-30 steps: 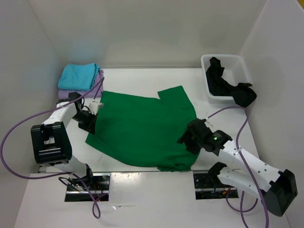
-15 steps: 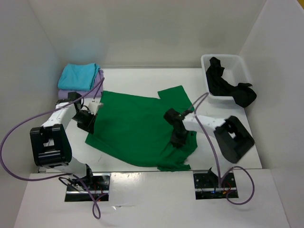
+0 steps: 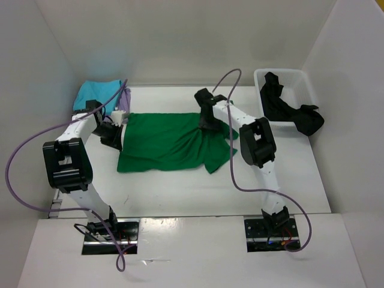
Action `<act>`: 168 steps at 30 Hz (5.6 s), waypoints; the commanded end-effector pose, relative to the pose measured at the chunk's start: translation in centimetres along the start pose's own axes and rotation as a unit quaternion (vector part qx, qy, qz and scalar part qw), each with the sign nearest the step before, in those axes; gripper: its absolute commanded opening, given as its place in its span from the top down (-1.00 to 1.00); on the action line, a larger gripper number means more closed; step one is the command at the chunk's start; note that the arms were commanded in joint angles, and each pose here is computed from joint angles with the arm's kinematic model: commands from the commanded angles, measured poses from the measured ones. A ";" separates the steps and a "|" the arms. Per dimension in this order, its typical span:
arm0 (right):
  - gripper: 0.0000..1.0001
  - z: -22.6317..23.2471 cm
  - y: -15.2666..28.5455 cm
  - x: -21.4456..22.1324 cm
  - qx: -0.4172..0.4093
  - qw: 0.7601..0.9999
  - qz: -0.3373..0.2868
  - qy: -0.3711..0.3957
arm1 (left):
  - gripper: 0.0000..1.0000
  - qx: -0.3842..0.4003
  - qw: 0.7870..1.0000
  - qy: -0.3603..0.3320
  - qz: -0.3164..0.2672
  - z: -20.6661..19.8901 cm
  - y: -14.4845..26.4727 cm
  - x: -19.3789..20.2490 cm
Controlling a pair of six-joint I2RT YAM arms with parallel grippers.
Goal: Fold and stack the t-shirts
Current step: Flatten out the tshirt
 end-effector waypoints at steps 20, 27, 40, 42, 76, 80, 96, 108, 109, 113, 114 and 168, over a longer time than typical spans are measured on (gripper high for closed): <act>-0.42 -9.5 4.2 2.5 -0.021 0.992 -0.069 -0.103 | 1.00 0.034 0.999 0.002 -0.029 -2.2 0.6 0.4; -0.42 -9.6 1.2 4.1 0.010 0.995 -0.021 -0.095 | 1.00 0.038 0.999 0.007 -0.021 -2.5 0.3 1.2; 0.52 -11.4 2.3 7.7 0.017 0.993 0.001 -0.120 | 1.00 0.020 1.000 -0.002 -0.022 -2.3 1.1 1.2; 0.66 -11.6 2.8 7.9 0.014 0.992 -0.002 -0.125 | 1.00 0.011 1.000 -0.003 -0.019 -2.2 1.5 1.4; 1.00 -17.4 26.3 3.4 -0.163 0.926 -0.264 -0.216 | 1.00 -0.079 0.942 -0.151 -0.288 -6.6 17.4 -6.5; 1.00 -17.0 24.3 9.7 -0.203 0.929 -0.198 -0.239 | 1.00 -0.081 0.966 -0.125 -0.209 -6.2 12.8 -0.9; 1.00 -13.3 22.9 5.2 -0.182 0.955 -0.167 -0.167 | 1.00 -0.077 0.982 -0.079 -0.153 -2.7 12.3 -2.9; 1.00 -17.4 49.9 -19.6 -0.174 0.790 -0.556 -0.191 | 1.00 -0.173 0.775 -0.164 -0.585 -8.4 41.5 -22.6; 1.00 -17.6 51.5 -19.5 -0.188 0.774 -0.573 -0.192 | 1.00 -0.163 0.777 -0.171 -0.583 -8.8 41.5 -22.6; 1.00 -17.2 49.8 -19.5 -0.173 0.797 -0.552 -0.175 | 1.00 -0.127 0.799 -0.178 -0.560 -8.6 39.3 -22.9; 1.00 -16.7 49.1 -19.4 -0.173 0.805 -0.541 -0.170 | 1.00 -0.125 0.801 -0.183 -0.556 -8.7 39.0 -22.6; 1.00 -16.7 28.1 -9.1 -0.133 0.942 -0.273 -0.142 | 1.00 -0.124 0.952 -0.074 -0.270 -0.5 17.5 -14.8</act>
Point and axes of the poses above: each gripper's point midway between its finger pads, its own y axis back along the fingers, its own z axis along the line the jaws close on, x = y × z, the point moved 3 cm from there along y, back along the fingers, and after that the axes turned 4 degrees about y, right-handed, at the moved point
